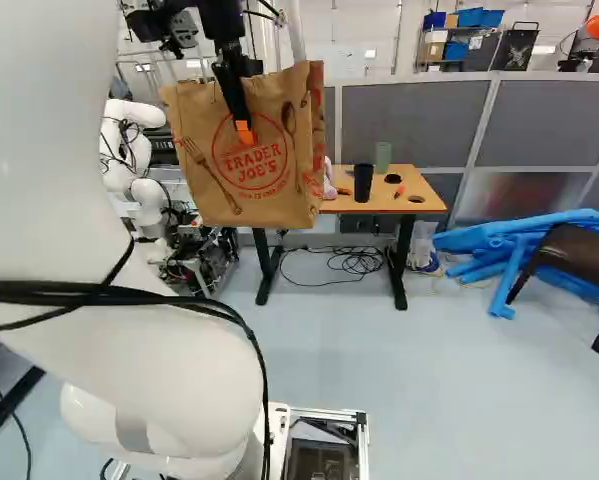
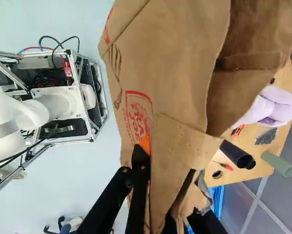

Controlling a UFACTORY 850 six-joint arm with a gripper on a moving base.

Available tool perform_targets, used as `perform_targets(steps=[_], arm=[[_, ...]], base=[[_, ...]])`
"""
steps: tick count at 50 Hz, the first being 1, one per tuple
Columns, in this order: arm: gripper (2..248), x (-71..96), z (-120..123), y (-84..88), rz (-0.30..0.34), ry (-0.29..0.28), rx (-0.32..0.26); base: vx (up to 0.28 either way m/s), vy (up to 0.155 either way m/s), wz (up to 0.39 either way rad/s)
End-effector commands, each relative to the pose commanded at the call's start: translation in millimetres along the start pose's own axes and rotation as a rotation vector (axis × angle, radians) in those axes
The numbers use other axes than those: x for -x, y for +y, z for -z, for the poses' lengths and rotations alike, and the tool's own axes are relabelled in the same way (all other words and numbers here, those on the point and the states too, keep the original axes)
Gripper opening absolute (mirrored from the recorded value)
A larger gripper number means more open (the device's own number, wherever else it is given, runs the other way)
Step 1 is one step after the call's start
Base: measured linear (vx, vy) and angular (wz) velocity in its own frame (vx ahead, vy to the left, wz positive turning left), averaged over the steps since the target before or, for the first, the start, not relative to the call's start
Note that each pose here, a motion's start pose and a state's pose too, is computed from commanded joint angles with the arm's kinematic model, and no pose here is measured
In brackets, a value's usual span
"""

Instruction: Pick up the bag on the ground and place it on the table

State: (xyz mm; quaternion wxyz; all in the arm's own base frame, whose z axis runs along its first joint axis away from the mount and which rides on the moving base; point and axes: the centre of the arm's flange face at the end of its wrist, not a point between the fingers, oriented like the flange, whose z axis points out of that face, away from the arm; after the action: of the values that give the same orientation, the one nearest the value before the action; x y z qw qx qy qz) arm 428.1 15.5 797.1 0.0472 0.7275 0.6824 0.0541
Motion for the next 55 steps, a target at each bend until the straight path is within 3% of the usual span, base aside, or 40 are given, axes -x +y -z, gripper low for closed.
perform_targets(steps=[28, 55], arm=[[21, 0.0, 0.0, 0.0, 0.0, 0.0, 0.0], [21, 0.0, 0.0, 0.0, 0.0, 0.0, 0.0]], base=[[0.191, 0.15, -0.025], [0.207, 0.084, -0.023]])
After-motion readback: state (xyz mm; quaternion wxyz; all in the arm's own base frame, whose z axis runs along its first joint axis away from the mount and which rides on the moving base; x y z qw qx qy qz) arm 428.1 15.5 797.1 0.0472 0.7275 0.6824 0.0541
